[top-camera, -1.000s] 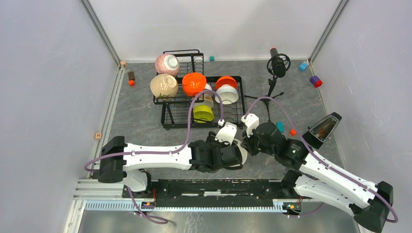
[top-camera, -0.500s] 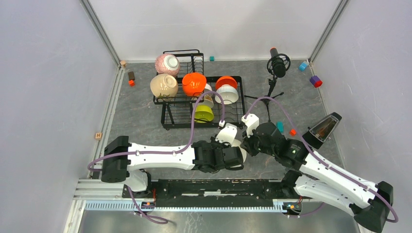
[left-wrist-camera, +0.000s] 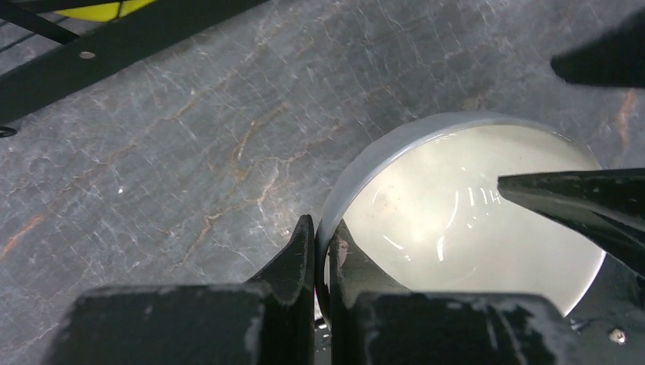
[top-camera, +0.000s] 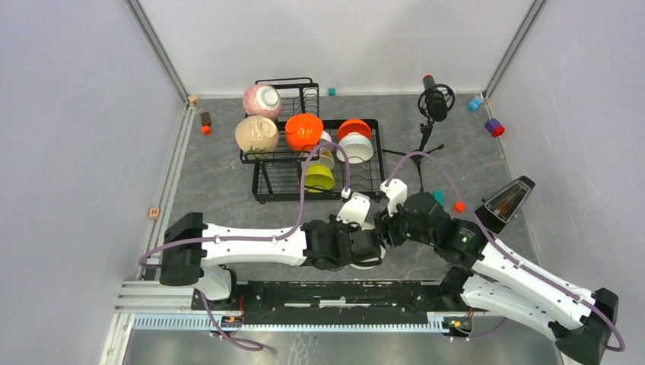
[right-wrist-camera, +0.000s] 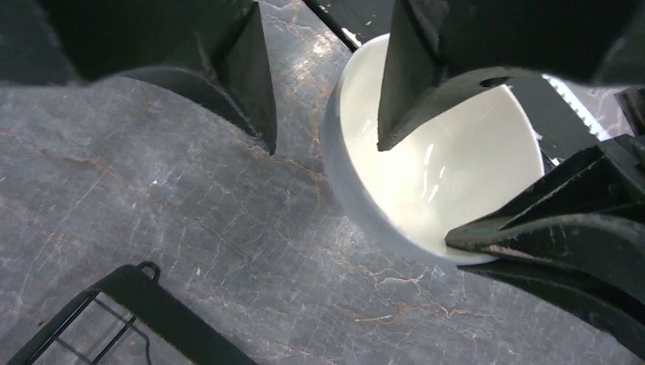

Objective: Unload the bowls from the dish rack
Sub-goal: Place the bowl at the center of the board.

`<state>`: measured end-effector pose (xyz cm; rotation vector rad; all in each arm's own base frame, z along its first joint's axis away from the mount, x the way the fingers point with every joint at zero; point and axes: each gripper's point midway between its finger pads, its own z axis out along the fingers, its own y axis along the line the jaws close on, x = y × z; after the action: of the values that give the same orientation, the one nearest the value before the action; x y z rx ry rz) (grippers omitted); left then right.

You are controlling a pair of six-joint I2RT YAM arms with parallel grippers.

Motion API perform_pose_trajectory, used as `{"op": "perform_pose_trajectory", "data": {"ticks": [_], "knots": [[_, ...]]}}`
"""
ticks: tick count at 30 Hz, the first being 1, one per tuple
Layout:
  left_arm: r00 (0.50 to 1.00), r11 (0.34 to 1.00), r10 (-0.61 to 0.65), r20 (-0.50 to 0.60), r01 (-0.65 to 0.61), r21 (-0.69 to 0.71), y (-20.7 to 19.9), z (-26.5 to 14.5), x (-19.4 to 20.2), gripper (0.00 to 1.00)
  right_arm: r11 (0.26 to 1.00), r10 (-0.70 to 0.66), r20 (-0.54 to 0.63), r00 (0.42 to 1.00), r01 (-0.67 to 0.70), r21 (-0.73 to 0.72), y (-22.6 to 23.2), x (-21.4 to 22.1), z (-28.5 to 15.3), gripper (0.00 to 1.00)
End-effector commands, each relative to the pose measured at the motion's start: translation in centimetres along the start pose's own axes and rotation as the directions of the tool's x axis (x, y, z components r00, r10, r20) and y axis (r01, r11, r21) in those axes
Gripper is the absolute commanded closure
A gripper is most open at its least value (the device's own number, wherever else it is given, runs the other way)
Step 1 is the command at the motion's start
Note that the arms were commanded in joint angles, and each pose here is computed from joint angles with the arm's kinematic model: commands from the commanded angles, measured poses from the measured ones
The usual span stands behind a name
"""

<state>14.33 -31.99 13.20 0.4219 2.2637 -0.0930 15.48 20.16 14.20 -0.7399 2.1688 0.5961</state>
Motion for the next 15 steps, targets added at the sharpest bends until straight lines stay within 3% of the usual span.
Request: {"op": "perform_pose_trajectory", "data": {"ticks": [1,2,3,9,15], "knots": [[0.996,0.995,-0.071,0.052,0.067,0.079,-1.1,-1.8,-2.1,0.98,0.998,-0.035,0.127,0.991,0.042,-0.055,1.3,-4.0,-1.6,0.31],[0.996,0.995,-0.071,0.058,0.066,0.08,-0.9,-2.0,-2.3,0.98,0.999,-0.035,0.149,0.988,0.041,-0.035,1.1,-4.6,-2.1,0.21],[0.995,0.994,-0.075,0.069,0.069,0.085,-0.7,-2.4,-2.7,0.98,0.999,-0.039,0.171,0.985,0.044,-0.023,0.9,-5.3,-2.7,0.03],[0.983,0.996,-0.074,0.168,0.064,0.066,2.3,-5.3,-6.2,0.98,0.997,-0.053,0.312,0.949,0.03,0.077,-0.8,-7.9,-5.6,0.02],[0.944,0.999,-0.04,0.327,0.045,-0.005,6.8,-9.3,-11.7,0.98,0.997,-0.026,0.463,0.886,-0.012,0.078,-1.5,-8.2,-6.5,0.02]]}}
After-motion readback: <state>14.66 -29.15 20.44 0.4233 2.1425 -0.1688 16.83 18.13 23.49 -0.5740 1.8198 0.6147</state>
